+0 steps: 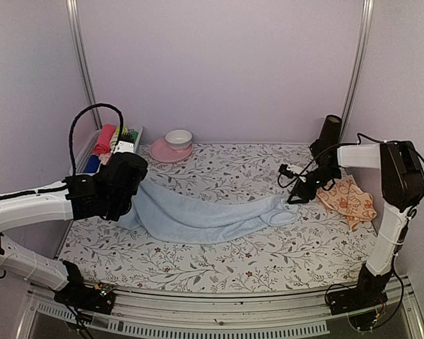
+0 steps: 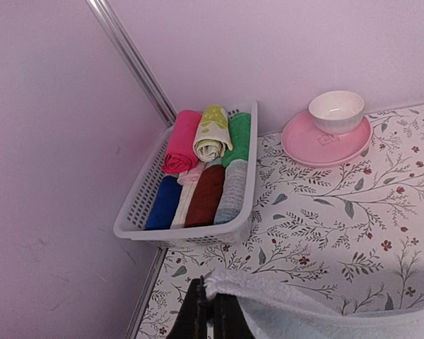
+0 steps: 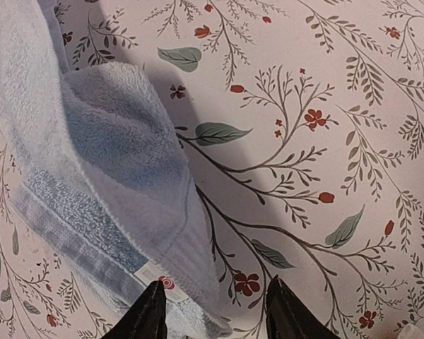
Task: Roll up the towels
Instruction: Adjust the towel at the center of the board, then pick up the towel from the center of the board, then flatten out the towel at the center of the board, then fold the towel at the center of the board.
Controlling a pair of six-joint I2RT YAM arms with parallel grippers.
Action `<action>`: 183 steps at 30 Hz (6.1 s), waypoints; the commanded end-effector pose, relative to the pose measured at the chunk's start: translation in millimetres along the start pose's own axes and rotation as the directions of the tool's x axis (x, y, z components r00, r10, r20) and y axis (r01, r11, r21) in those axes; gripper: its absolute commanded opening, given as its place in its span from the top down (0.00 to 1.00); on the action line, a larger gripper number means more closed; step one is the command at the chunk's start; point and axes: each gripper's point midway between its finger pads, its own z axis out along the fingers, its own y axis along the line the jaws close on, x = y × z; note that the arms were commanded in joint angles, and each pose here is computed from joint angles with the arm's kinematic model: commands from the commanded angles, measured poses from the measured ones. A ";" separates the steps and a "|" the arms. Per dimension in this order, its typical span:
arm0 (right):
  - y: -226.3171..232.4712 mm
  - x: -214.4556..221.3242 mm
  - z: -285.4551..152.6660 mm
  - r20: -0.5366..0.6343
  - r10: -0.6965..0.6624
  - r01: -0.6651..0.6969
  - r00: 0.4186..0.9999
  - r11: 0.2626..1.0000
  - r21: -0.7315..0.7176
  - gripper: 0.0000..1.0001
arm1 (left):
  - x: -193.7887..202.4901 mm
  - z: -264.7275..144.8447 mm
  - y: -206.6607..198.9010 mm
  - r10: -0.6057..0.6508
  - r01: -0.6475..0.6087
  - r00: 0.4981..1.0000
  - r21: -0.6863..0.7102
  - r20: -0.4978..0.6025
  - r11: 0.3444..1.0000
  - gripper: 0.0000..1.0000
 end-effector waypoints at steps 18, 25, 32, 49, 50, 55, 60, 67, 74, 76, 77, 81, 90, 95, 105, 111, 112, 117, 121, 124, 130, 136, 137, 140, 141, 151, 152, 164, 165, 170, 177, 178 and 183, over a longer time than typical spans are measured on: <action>8.9 36.3 6.5 -0.021 0.169 -0.169 0.985 0.952 -0.254 0.52 | 4.2 3.0 7.3 -0.019 0.019 1.000 -0.010 -0.008 1.000 1.00; 15.8 35.5 7.4 -0.001 0.169 -0.162 0.986 0.940 -0.302 0.54 | 4.8 3.2 6.3 -0.021 0.021 1.000 -0.004 -0.009 1.000 1.00; 14.6 37.0 2.1 0.008 0.197 -0.183 0.980 0.925 -0.333 0.67 | 5.7 3.8 5.1 -0.021 0.021 1.000 0.001 -0.011 1.000 1.00; 22.2 35.5 -18.1 0.068 0.212 -0.166 0.975 0.894 -0.415 0.80 | 7.1 6.9 0.8 -0.013 0.013 1.000 0.009 -0.016 1.000 1.00; 19.8 35.7 -16.9 0.065 0.219 -0.174 0.974 0.896 -0.408 0.80 | 7.5 7.1 0.6 -0.012 0.012 1.000 0.009 -0.017 1.000 1.00; 10.1 35.6 -12.3 0.056 0.247 -0.209 0.967 0.904 -0.373 0.80 | 7.5 7.5 -0.3 -0.013 0.013 1.000 0.010 -0.017 1.000 1.00; 6.7 39.5 -8.1 0.041 0.257 -0.226 0.966 0.907 -0.356 0.80 | 8.5 8.4 -1.2 -0.008 0.009 1.000 0.010 -0.020 1.000 1.00; 8.8 40.6 -4.3 0.034 0.271 -0.239 0.962 0.896 -0.373 0.80 | 9.2 8.9 -2.3 -0.010 0.011 1.000 0.012 -0.021 1.000 1.00; 10.3 42.3 -1.7 0.027 0.269 -0.239 0.963 0.894 -0.379 0.80 | 9.3 8.8 -1.8 -0.012 0.012 1.000 0.013 -0.021 1.000 1.00; 11.8 43.3 0.4 0.019 0.267 -0.240 0.963 0.893 -0.381 0.80 | 9.3 8.8 -1.9 -0.012 0.012 1.000 0.014 -0.021 1.000 1.00; 12.2 43.9 1.6 0.015 0.268 -0.242 0.963 0.892 -0.382 0.80 | 9.4 8.9 -1.9 -0.013 0.013 1.000 0.014 -0.021 1.000 1.00; 13.3 45.5 5.3 0.002 0.268 -0.247 0.963 0.890 -0.383 0.82 | 10.1 9.1 -1.3 -0.012 0.012 1.000 0.013 -0.022 1.000 1.00; 0.6 33.3 -7.6 0.037 0.234 -0.212 0.972 0.929 -0.304 0.98 | 10.9 10.3 -2.8 -0.014 0.015 1.000 0.023 -0.027 1.000 1.00; -54.4 20.9 -51.3 0.027 0.204 -0.205 0.979 0.975 0.085 0.98 | -6.7 8.6 -4.1 -0.035 0.035 0.999 0.054 -0.007 0.998 1.00; -71.1 -40.4 -256.9 0.151 -0.071 -0.066 0.986 0.665 0.744 0.98 | -92.3 -19.4 36.2 -0.177 0.165 0.975 0.095 0.136 0.982 1.00; -13.0 -46.6 -323.3 0.139 -0.264 0.021 0.954 0.524 0.851 0.98 | -102.9 -56.2 60.9 -0.246 0.220 0.947 0.140 0.206 0.965 1.00; -2.4 -46.2 -332.7 0.137 -0.291 0.029 0.947 0.499 0.866 0.98 | -104.2 -63.8 64.3 -0.256 0.226 0.941 0.152 0.223 0.962 1.00; 45.2 -55.4 -393.9 0.199 -0.393 -0.038 0.898 0.381 0.924 0.98 | -113.8 -95.4 88.8 -0.330 0.287 0.900 0.181 0.285 0.941 1.00; 57.4 -62.8 -422.6 0.244 -0.417 -0.102 0.875 0.335 0.937 0.98 | -119.3 -100.6 92.6 -0.340 0.294 0.890 0.189 0.303 0.937 1.00; 35.7 -65.2 -412.5 0.261 -0.377 -0.124 0.889 0.351 0.928 0.98 | -122.9 -94.7 90.1 -0.325 0.290 0.892 0.155 0.313 0.945 1.00; -38.0 -56.2 -328.0 0.229 -0.243 -0.091 0.943 0.473 0.876 0.98 | -110.4 -29.4 61.9 -0.280 0.258 0.937 0.127 0.208 0.958 1.00; -108.2 -37.5 -223.5 0.152 -0.115 -0.050 0.982 0.615 0.787 0.98 | -53.9 77.4 -7.7 -0.103 0.109 0.994 0.176 -0.043 0.978 1.00; -118.6 -31.7 -204.8 0.133 -0.090 -0.045 0.987 0.638 0.769 0.98 | -41.4 94.6 -22.7 -0.073 0.090 0.993 0.201 -0.090 0.975 1.00; -147.6 -25.5 -161.3 0.098 -0.051 -0.037 0.994 0.682 0.730 0.98 | -7.4 140.3 -56.5 0.010 0.036 0.981 0.233 -0.196 0.972 1.00; -157.0 -20.5 -140.8 0.078 -0.032 -0.033 0.996 0.700 0.713 0.98 | -3.7 153.9 -64.7 0.028 0.026 0.975 0.240 -0.218 0.970 1.00; -225.3 -16.2 -99.7 0.009 0.015 -0.016 1.000 0.630 0.776 0.98 | 50.1 247.2 -106.4 0.172 -0.126 0.938 0.167 -0.302 0.978 1.00; -225.4 -18.3 -100.3 0.015 0.012 -0.019 1.000 0.631 0.775 0.98 | 49.3 249.0 -107.1 0.172 -0.126 0.941 0.171 -0.292 0.977 1.00; -159.0 -10.6 -116.3 -0.009 -0.120 0.091 0.993 0.702 0.706 0.98 | 41.1 225.4 -73.8 0.139 -0.094 0.957 0.182 -0.254 0.979 1.00; -155.5 -11.2 -121.1 -0.012 -0.132 0.101 0.991 0.697 0.709 0.98 | 41.6 223.2 -71.4 0.143 -0.099 0.956 0.179 -0.255 0.979 1.00; -125.0 2.2 -124.9 -0.056 -0.195 0.180 0.979 0.711 0.680 0.98 | 49.7 210.1 -60.0 0.139 -0.094 0.953 0.170 -0.271 0.981 1.00; -75.7 17.3 -123.1 -0.089 -0.293 0.287 0.952 0.751 0.595 0.98 | 80.4 187.0 -56.1 0.156 -0.091 0.934 0.209 -0.321 0.974 1.00; -70.6 19.7 -122.6 -0.094 -0.303 0.299 0.948 0.753 0.587 0.98 | 81.8 183.5 -53.7 0.155 -0.091 0.934 0.205 -0.323 0.975 1.00; -53.5 38.3 -123.2 -0.130 -0.312 0.327 0.941 0.748 0.577 0.98 | 82.1 168.5 -45.0 0.140 -0.080 0.936 0.192 -0.323 0.978 1.00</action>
